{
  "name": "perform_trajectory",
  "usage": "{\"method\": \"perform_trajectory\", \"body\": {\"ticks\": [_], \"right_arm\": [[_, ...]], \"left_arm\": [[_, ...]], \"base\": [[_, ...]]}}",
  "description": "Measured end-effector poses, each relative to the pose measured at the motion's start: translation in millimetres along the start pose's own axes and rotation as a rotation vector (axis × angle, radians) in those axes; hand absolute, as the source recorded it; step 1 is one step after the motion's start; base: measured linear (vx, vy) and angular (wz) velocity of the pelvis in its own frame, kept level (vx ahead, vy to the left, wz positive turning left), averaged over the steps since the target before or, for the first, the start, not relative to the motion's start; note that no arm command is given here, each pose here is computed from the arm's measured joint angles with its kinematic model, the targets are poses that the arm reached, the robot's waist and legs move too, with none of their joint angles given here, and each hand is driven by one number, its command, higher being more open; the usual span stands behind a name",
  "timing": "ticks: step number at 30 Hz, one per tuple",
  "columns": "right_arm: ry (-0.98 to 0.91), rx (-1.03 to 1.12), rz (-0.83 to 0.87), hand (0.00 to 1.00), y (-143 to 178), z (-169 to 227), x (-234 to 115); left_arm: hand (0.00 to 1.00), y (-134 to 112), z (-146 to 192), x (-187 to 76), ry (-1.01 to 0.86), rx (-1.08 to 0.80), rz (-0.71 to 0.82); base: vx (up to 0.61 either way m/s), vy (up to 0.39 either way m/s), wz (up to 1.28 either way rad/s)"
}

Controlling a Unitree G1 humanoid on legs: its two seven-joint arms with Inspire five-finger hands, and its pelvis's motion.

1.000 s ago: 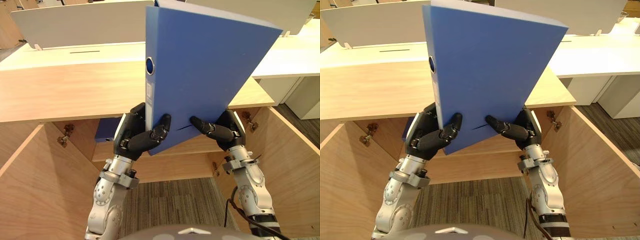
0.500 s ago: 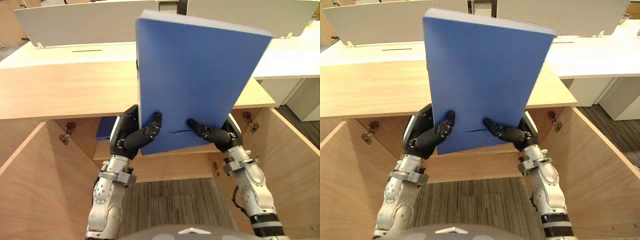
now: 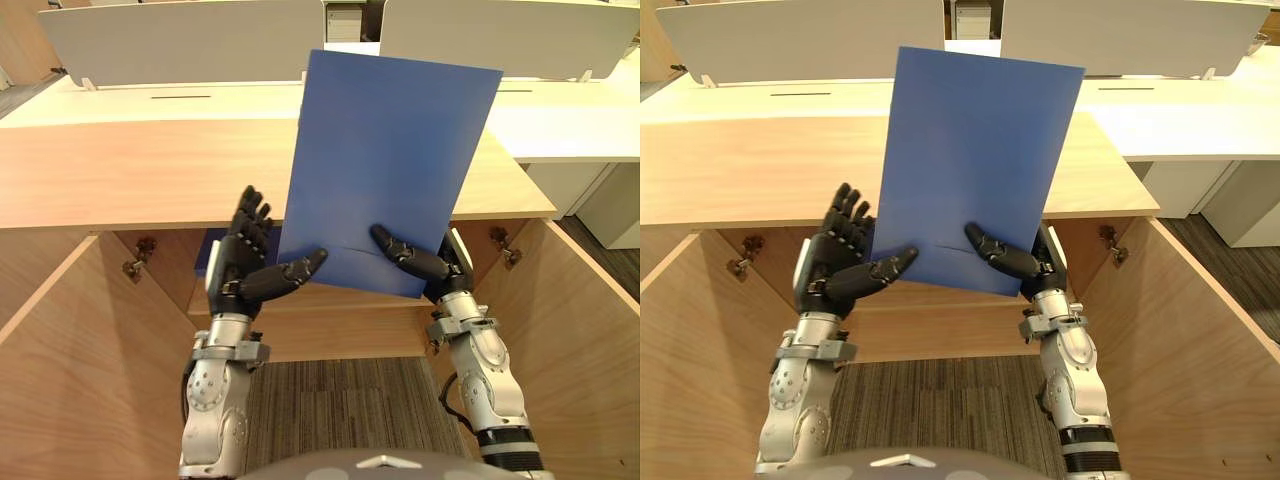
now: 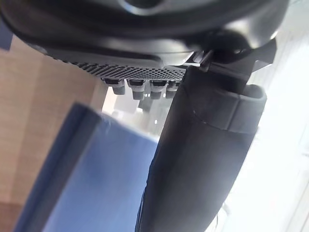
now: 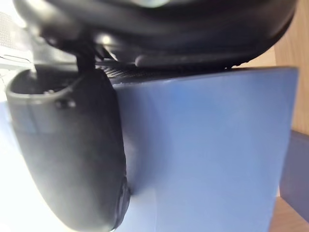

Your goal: Walk over to the cabinet, pick up the folder, carry it to the office cabinet, place the folder inside the office cabinet, then close the office cabinet door

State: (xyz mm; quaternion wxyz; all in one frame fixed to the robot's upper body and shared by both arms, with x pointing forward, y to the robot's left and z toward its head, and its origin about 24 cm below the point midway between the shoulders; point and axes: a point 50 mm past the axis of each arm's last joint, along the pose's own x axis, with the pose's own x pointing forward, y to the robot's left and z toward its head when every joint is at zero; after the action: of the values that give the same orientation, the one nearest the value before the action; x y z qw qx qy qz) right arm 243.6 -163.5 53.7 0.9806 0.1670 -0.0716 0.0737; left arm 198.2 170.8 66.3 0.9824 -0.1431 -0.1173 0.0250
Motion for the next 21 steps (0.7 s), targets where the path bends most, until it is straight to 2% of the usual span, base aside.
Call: {"method": "perform_trajectory", "body": {"ticks": [6,9,16,21], "right_arm": [[-0.046,0.014,-0.082,0.0,-7.3,7.5,-0.9],[-0.074,-0.074,-0.115,0.0,-9.5,17.0,-1.2],[-0.08,-0.266,-0.163,0.0,-7.8,23.3,-2.8],[-0.076,-0.345,-0.173,0.0,-5.3,23.5,-2.6]], "left_arm": [[1.0,46.8,-3.8,-19.5,0.02,0.059,0.322],[1.0,65.3,-10.1,-33.8,0.068,0.097,0.44],[1.0,83.8,-30.5,-56.2,0.192,0.153,0.554],[1.0,94.0,-79.6,-88.0,0.466,0.206,0.597]], "base": [[-0.01,-0.009,0.08],[-0.01,-0.006,0.04],[-0.01,-0.002,0.01],[-0.01,-0.001,0.02]]}}
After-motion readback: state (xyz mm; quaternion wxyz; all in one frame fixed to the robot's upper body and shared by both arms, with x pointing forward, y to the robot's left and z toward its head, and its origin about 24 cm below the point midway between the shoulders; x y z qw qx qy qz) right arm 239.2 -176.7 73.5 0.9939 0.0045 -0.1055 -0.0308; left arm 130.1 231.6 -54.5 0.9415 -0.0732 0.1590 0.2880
